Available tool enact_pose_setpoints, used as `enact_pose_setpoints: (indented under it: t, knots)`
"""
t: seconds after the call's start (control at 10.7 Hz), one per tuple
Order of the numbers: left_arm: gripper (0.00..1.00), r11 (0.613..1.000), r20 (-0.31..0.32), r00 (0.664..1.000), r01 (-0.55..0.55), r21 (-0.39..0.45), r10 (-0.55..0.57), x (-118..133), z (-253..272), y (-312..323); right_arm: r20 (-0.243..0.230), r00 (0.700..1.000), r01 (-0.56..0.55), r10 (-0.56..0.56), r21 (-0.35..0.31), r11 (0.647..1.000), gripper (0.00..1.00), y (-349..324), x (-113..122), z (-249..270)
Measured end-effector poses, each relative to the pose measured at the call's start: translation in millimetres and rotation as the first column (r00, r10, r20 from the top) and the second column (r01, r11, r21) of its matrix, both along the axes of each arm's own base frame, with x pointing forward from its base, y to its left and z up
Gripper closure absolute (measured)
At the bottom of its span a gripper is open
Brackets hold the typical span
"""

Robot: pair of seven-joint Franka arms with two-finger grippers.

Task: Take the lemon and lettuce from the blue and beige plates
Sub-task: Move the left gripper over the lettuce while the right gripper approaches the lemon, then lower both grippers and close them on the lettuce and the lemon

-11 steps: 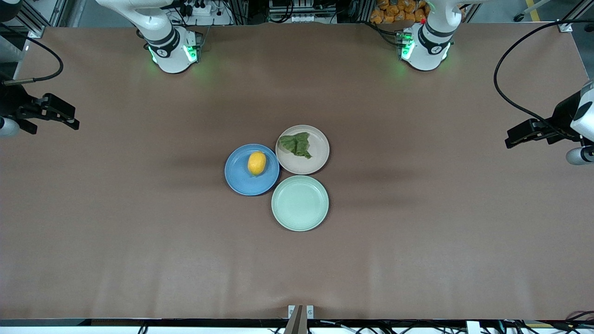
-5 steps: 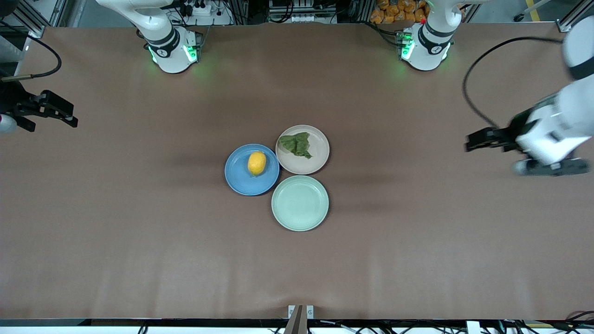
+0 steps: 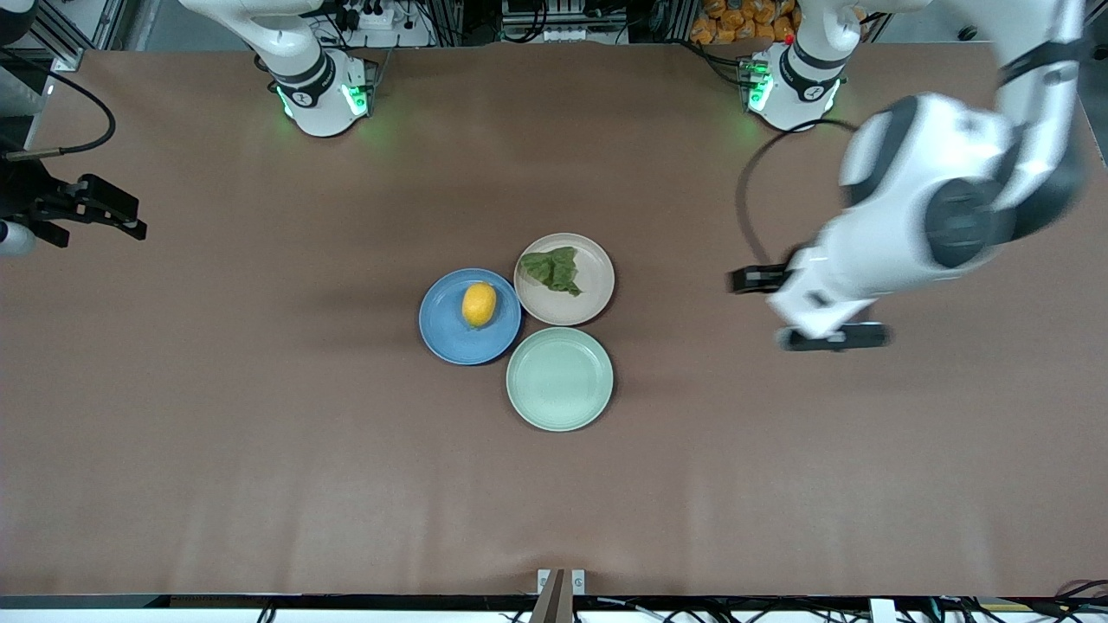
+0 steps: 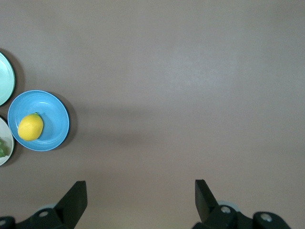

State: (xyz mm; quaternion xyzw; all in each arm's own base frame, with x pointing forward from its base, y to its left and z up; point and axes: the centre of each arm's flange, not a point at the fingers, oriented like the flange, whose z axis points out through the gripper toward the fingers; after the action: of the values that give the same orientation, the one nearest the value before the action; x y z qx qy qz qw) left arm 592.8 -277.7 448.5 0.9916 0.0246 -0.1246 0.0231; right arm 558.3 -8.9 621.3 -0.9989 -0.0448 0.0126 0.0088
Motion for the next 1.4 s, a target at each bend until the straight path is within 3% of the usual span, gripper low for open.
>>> enact_pose_setpoints:
  t: [0.37,0.65,0.84,1.03,1.4]
  knots:
    - [0.00,0.998,-0.062,0.998,-0.016,-0.063,0.012,-20,-107,-99,-0.014,0.997,-0.081,0.081,0.007,0.997,0.00,44,25,-62]
    - [0.00,0.999,-0.057,0.998,-0.007,-0.049,0.004,-61,-183,-171,-0.110,0.990,-0.089,0.090,0.012,0.996,0.00,89,34,-139]
    - [0.00,0.999,-0.050,0.998,-0.032,-0.041,0.030,-79,-223,-198,-0.164,0.986,-0.013,0.010,-0.014,1.000,0.00,138,32,-185]
    - [0.00,0.998,-0.061,0.997,-0.056,-0.031,0.054,-93,-247,-212,-0.169,0.985,0.030,-0.035,-0.033,0.999,0.00,189,27,-229]
    - [0.00,0.977,-0.151,0.973,-0.191,-0.093,0.176,-86,-254,-207,-0.137,0.977,0.159,-0.161,-0.027,0.987,0.00,266,6,-291]
